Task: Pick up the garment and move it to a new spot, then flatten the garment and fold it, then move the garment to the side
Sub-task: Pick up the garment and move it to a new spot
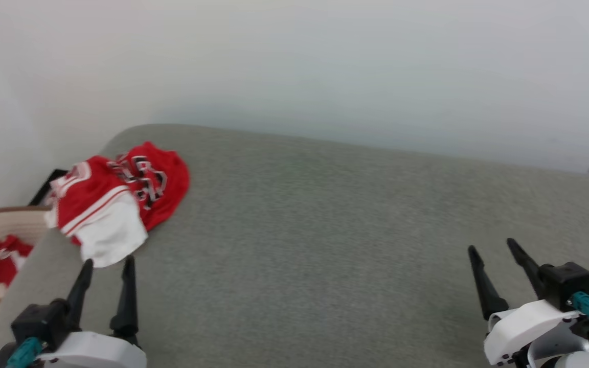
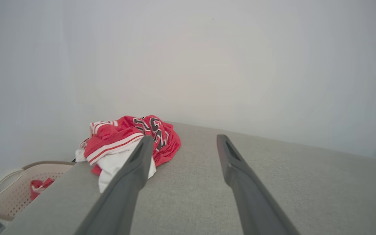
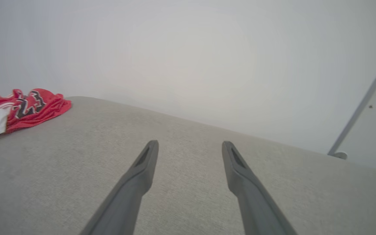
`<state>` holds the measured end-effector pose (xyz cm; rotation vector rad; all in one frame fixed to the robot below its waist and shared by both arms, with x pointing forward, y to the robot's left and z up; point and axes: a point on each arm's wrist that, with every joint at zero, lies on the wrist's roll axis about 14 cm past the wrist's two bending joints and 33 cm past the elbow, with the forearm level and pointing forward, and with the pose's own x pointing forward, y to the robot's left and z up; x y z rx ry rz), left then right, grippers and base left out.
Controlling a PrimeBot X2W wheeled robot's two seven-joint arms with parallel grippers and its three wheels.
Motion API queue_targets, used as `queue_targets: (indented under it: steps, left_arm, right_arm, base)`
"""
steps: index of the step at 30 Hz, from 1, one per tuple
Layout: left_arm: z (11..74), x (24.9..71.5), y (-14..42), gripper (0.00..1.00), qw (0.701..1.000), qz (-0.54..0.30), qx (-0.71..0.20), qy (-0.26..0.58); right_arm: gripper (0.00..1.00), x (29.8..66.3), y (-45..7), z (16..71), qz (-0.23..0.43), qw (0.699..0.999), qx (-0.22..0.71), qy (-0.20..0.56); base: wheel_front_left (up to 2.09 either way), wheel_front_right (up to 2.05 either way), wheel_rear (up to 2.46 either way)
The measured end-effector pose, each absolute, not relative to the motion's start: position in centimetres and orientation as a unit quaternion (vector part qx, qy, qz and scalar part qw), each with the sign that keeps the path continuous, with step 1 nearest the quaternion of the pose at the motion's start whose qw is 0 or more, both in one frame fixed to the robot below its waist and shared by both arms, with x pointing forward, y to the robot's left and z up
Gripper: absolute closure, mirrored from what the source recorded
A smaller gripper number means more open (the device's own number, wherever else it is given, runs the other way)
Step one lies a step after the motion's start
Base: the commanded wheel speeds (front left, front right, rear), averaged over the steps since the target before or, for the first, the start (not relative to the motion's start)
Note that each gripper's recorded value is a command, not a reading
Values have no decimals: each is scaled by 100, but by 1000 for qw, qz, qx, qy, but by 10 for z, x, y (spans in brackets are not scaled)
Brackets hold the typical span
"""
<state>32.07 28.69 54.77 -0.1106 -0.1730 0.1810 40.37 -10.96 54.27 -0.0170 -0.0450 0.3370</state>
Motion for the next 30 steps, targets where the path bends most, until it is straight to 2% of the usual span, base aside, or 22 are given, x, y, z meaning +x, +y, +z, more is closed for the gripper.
queue_targets:
  steps: [8, 16, 24, 30]
  left_arm:
    - [555, 271, 333, 0, 980, 166, -55, -95]
    - [557, 237, 355, 0, 971, 204, -78, -97]
    - [581, 267, 376, 0, 976, 174, -98, -85]
    - [612, 314, 402, 0, 982, 155, -92, -62]
  right_arm:
    - [0, 402, -45, 547, 254, 967, -5, -27]
    - [0, 403, -7, 555, 303, 952, -9, -34]
    - [0, 412, -1, 555, 315, 948, -22, -28]
    - [0, 438, -7, 565, 308, 950, -38, -41]
  base:
    - [0, 0, 0]
    - [0, 0, 0]
    - [0, 0, 0]
    - [0, 0, 0]
